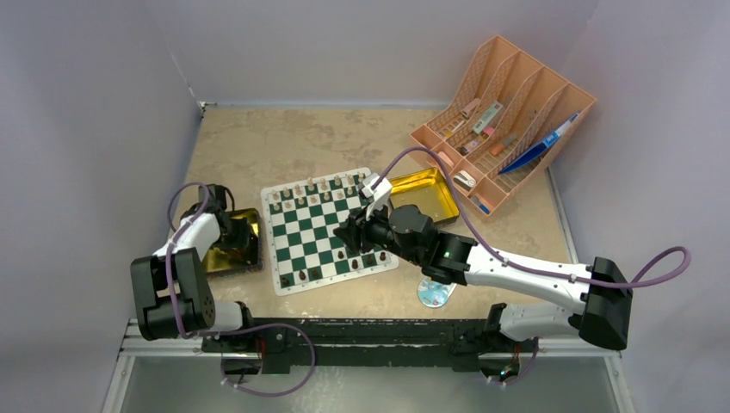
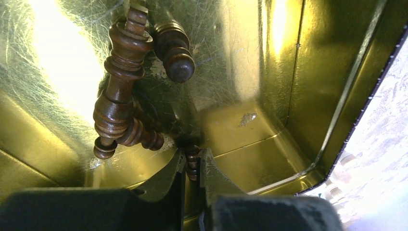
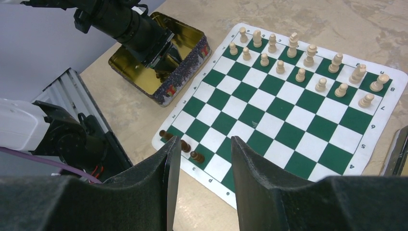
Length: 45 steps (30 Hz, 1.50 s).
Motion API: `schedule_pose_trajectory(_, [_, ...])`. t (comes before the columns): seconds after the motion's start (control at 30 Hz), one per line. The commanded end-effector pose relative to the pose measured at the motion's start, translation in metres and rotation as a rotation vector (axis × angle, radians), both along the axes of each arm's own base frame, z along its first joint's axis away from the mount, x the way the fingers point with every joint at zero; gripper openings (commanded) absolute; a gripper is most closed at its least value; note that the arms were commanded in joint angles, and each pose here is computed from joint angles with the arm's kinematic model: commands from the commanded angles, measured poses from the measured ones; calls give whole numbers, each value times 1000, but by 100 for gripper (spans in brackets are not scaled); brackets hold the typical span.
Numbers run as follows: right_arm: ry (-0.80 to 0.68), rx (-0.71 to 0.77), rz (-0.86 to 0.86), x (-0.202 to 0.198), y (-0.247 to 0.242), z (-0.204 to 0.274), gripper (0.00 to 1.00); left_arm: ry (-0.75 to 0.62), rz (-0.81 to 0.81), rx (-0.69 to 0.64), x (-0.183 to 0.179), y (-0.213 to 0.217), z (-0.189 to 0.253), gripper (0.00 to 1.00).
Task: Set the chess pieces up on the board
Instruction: Pick up the chess piece from the storage box, then place the chess piece on the chessboard.
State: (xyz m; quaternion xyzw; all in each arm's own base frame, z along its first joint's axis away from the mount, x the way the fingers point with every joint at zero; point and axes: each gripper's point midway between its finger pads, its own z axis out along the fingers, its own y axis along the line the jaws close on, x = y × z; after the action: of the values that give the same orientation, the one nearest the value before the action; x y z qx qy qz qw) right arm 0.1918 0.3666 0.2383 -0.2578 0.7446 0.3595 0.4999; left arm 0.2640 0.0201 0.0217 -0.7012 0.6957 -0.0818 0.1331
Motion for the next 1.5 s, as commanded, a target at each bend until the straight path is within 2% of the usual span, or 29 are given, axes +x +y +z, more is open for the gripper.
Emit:
schedule_pose_trajectory(0.0, [-41, 69, -56, 9, -4, 31, 44, 9, 15, -2, -2, 1, 2, 0])
schedule_pose_trajectory(0.2, [-48, 82, -51, 5, -11, 37, 45, -35, 39, 110, -3, 20, 41, 0])
schedule_pose_trajectory(0.33, [-46, 95, -36, 2, -8, 42, 45, -136, -5, 224, 3, 34, 81, 0])
schedule_pose_trajectory(0.5, [-41, 124, 9, -4, -3, 43, 45, -345, -191, 341, 21, 33, 132, 0])
schedule_pose_trajectory(0.67, [-19, 155, -13, -4, -6, 41, 46, -682, -441, 352, 40, -5, 189, 0])
schedule_pose_trajectory(0.77, [-11, 199, 30, -12, -3, 46, 47, -860, -587, 332, 43, -31, 214, 0])
schedule_pose_trajectory(0.97, [-70, 264, 51, -13, -1, 58, 57, -1211, -937, 202, 32, -101, 247, 0])
schedule_pose_trajectory(1.2, [-160, 239, -3, 6, 2, 69, 63, -1424, -1289, 97, -4, -189, 268, 0])
schedule_pose_trajectory(1.33, [-163, 255, -4, 8, 6, 73, 63, -1521, -1422, 95, -26, -217, 278, 0])
schedule_pose_trajectory(1.47, [-163, 276, -14, 9, 6, 75, 61, -1585, -1489, 83, -44, -232, 284, 0])
